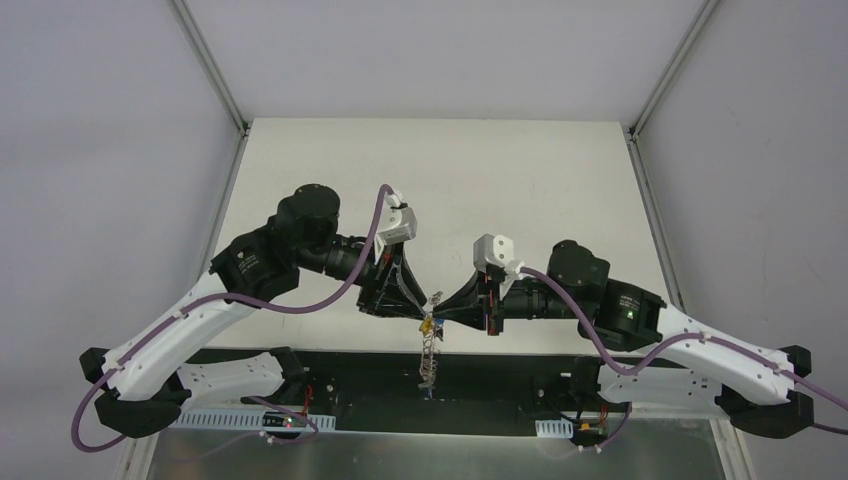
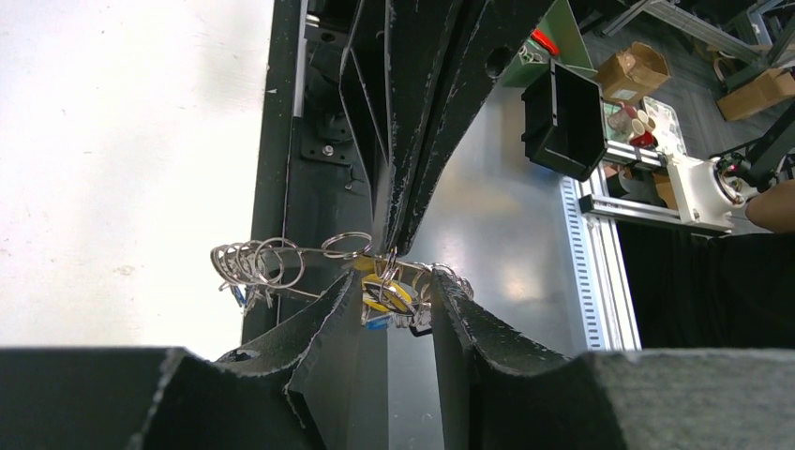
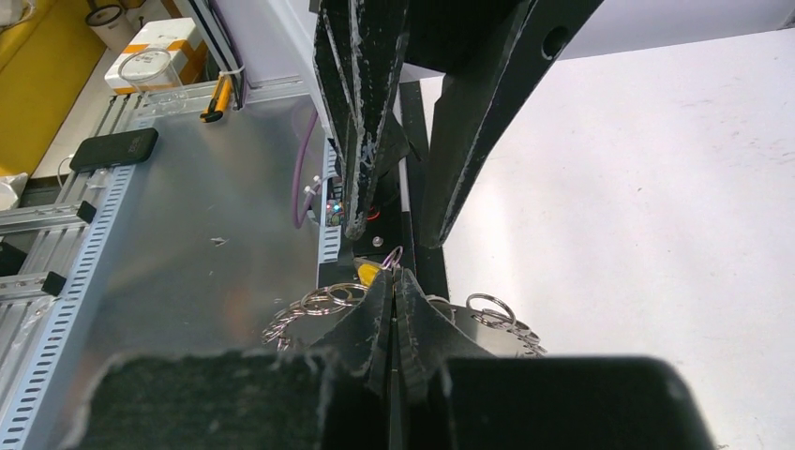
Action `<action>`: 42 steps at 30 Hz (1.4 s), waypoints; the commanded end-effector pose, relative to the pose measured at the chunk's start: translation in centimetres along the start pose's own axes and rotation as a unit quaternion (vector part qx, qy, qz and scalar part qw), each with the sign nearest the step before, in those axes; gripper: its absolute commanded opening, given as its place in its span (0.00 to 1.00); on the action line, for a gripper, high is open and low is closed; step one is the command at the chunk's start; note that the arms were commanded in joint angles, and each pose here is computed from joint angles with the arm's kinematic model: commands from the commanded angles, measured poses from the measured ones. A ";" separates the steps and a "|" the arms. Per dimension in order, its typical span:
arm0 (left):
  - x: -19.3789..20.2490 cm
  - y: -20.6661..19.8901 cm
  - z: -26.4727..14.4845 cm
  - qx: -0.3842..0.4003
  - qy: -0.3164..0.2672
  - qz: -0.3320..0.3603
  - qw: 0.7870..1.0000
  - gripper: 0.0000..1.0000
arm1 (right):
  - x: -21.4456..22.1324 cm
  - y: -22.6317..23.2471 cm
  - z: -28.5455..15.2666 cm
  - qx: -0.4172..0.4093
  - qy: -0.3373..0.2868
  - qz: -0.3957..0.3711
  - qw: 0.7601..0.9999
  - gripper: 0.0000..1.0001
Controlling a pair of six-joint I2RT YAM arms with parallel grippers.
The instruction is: Put the keys on the keyring
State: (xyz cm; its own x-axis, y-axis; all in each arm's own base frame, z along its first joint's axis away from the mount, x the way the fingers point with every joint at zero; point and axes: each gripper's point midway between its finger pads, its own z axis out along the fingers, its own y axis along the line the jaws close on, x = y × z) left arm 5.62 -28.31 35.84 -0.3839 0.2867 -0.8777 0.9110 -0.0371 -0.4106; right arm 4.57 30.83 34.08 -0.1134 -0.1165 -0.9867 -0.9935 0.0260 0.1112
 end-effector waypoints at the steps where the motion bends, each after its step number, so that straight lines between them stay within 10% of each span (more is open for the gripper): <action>1: -0.1 -0.5 0.3 0.018 -0.005 0.006 1.000 0.32 | -3.3 0.1 -1.0 0.013 -0.059 -0.028 0.998 0.00; 19: 0.3 -0.4 0.5 0.019 -0.008 0.003 1.000 0.28 | -3.8 0.1 -1.3 0.017 -0.070 -0.034 0.997 0.00; 42: 0.2 -1.1 0.6 0.047 -0.011 0.011 0.999 0.00 | -5.2 -0.2 -1.8 0.036 -0.113 -0.043 0.992 0.00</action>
State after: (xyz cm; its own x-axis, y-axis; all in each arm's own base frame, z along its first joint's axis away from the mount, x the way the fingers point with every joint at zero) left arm 5.45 -28.88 35.05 -0.4038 0.2824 -0.8701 0.8971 -0.0642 -0.4372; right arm 4.96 29.99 34.87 -0.0785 -0.0640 -0.9949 -0.9945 0.0747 0.0736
